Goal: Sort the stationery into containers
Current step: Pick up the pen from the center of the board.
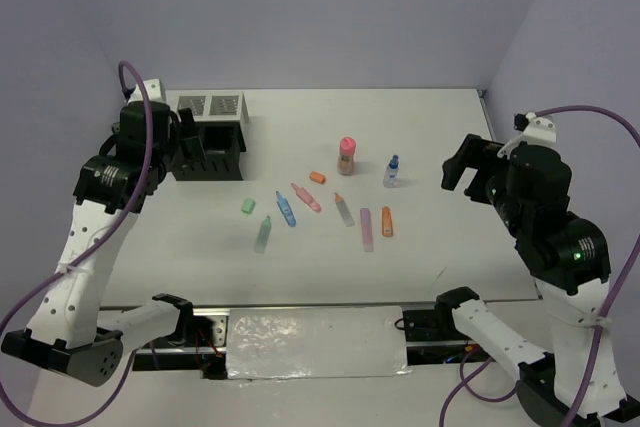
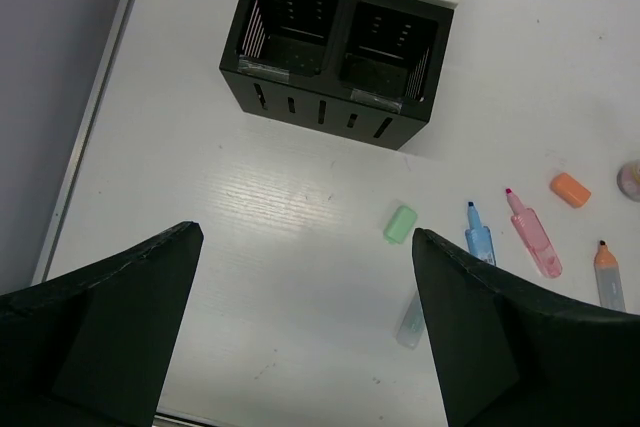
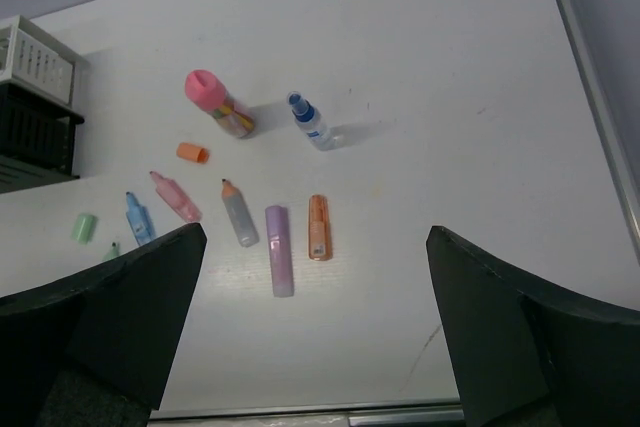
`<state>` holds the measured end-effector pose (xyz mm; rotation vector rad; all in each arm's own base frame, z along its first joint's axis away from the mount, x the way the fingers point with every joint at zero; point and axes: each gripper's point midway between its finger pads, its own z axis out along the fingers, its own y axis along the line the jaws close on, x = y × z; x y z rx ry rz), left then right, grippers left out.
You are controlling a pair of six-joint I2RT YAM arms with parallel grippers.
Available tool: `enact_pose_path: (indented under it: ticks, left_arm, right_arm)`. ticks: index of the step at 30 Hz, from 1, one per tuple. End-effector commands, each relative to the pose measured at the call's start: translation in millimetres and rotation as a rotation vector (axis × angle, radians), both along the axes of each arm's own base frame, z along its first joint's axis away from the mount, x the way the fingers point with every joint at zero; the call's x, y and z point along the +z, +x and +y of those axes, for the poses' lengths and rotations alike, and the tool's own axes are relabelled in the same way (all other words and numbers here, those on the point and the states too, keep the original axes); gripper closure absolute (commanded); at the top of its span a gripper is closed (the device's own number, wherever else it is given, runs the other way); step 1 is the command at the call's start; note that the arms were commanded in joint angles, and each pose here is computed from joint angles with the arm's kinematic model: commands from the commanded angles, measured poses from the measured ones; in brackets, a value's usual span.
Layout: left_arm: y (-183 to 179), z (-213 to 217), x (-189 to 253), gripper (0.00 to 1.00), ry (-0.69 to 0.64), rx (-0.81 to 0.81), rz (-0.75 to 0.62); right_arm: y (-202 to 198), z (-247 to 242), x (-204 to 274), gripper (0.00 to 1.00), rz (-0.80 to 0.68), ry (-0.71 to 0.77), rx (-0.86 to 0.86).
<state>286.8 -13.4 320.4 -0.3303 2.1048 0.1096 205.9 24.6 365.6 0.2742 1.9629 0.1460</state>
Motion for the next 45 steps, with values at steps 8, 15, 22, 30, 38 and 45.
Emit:
enact_pose_path:
  ticks: [8, 15, 22, 30, 38, 45]
  left_arm:
    - [-3.1, 0.3, 7.3, 0.01, 0.005, -0.017, -0.043]
    - [1.5, -16.5, -0.5, 0.01, -0.032, -0.103, -0.033]
    - [15.3, -43.2, 0.4, 0.01, -0.085, -0.229, -0.025]
    - [84.8, -185.6, -54.3, 0.01, -0.155, -0.541, 0.086]
    - [145.2, -309.7, -100.9, 0.01, -0.102, -0.71, 0.131]
    - [183.6, -362.5, -124.7, 0.01, -0.161, -0.757, 0.115]
  right_arm:
    - [0.9, -7.2, 13.6, 0.0, -0.076, 0.016, -0.044]
    - [4.7, -8.7, -10.0, 0.0, -0.017, 0.0, -0.063]
    - [11.5, 2.0, -35.4, 0.0, 0.047, -0.011, -0.01]
    - [8.2, 15.7, -40.8, 0.0, 0.092, 0.006, 0.068]
    - [-24.7, 17.4, -43.0, 0.0, 0.166, 0.023, 0.118]
    - [-50.0, 36.0, -49.1, 0.0, 0.218, 0.069, 0.252]
